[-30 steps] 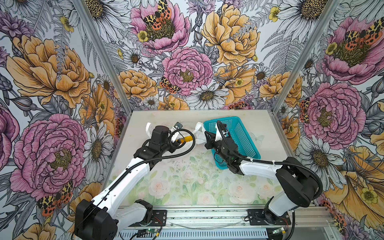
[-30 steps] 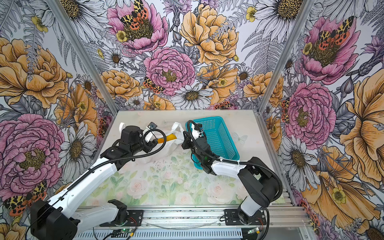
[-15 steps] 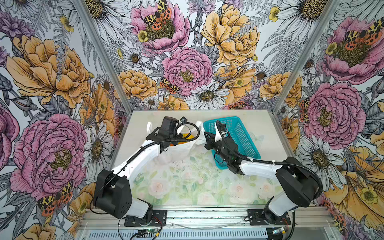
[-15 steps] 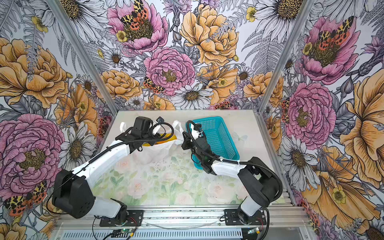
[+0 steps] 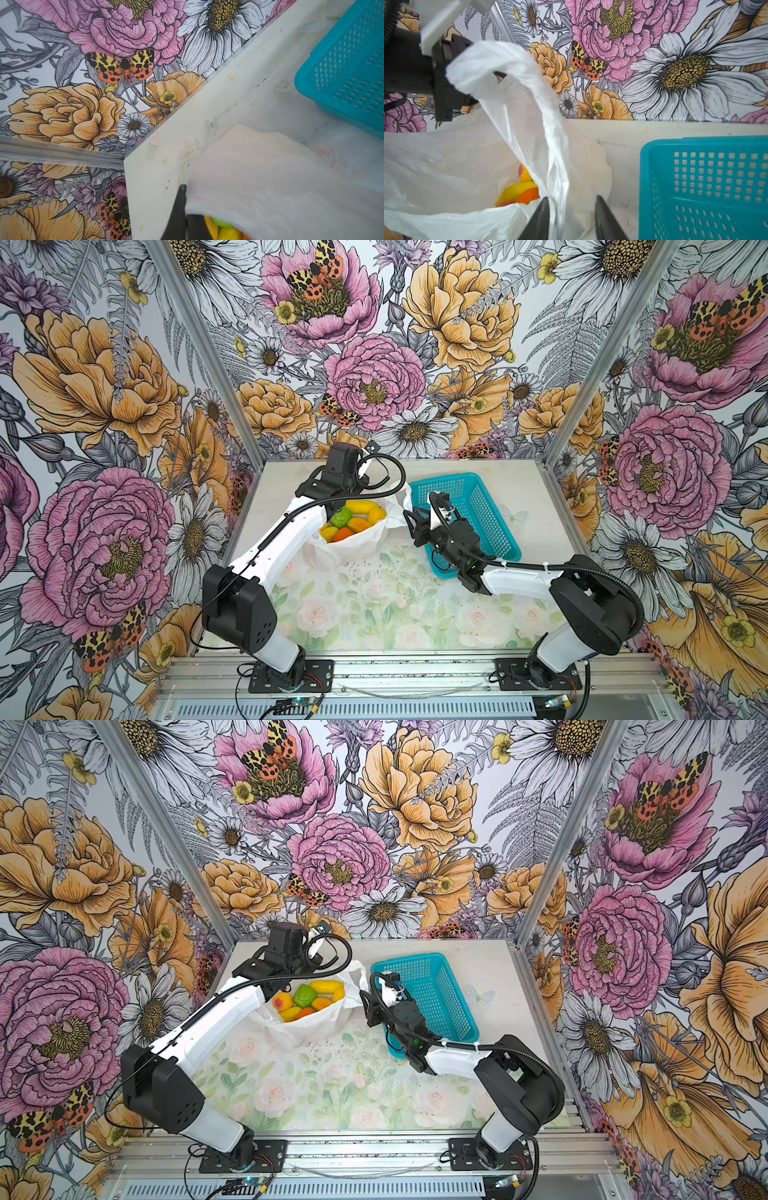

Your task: Untie the knot of the plastic bag and take out the fruit

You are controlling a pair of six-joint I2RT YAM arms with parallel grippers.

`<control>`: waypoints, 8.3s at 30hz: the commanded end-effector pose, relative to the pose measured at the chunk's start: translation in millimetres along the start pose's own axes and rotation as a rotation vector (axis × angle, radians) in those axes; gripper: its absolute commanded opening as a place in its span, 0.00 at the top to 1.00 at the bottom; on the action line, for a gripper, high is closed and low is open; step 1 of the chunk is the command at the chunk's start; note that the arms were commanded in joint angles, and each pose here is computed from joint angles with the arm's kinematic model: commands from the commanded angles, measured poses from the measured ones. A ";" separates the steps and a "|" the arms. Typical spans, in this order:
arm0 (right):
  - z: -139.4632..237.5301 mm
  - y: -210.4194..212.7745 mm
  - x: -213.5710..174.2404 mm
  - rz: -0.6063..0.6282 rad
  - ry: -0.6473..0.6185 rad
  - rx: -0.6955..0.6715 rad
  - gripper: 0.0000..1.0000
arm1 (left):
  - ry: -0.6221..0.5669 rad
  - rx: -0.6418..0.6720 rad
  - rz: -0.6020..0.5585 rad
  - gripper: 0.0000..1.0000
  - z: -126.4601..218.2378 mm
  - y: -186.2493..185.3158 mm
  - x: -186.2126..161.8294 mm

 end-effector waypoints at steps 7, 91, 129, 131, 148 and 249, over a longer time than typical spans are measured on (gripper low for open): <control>41.4 7.9 57.4 -0.057 -0.063 -0.025 0.03 | -0.107 0.148 0.040 1.00 42.0 41.5 33.6; 41.9 49.4 66.1 0.168 0.094 0.124 1.00 | -0.140 0.027 0.052 0.67 12.9 0.2 -0.2; 19.2 34.0 54.7 0.091 0.108 0.117 1.00 | -0.056 -0.058 0.032 1.00 -16.4 43.5 43.0; 14.3 29.4 52.1 0.077 0.103 0.098 0.98 | -0.094 -0.037 0.029 1.00 -0.1 52.2 53.0; 50.5 28.5 29.8 0.255 0.058 0.198 0.13 | -0.196 -0.134 0.270 1.00 99.2 -61.6 -18.3; -68.6 44.4 -122.4 0.368 0.400 -0.109 0.12 | -0.072 -0.081 1.042 1.00 67.4 -87.5 -40.7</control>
Point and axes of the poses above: each gripper's point midway between its finger pads, its own z axis back along the fingers, its own y axis along the line the jaws close on, x = y × z, the point moved 9 cm from there along z, back along the fingers, and after that the axes turned 7 degrees about -z, right-handed, at the moved point
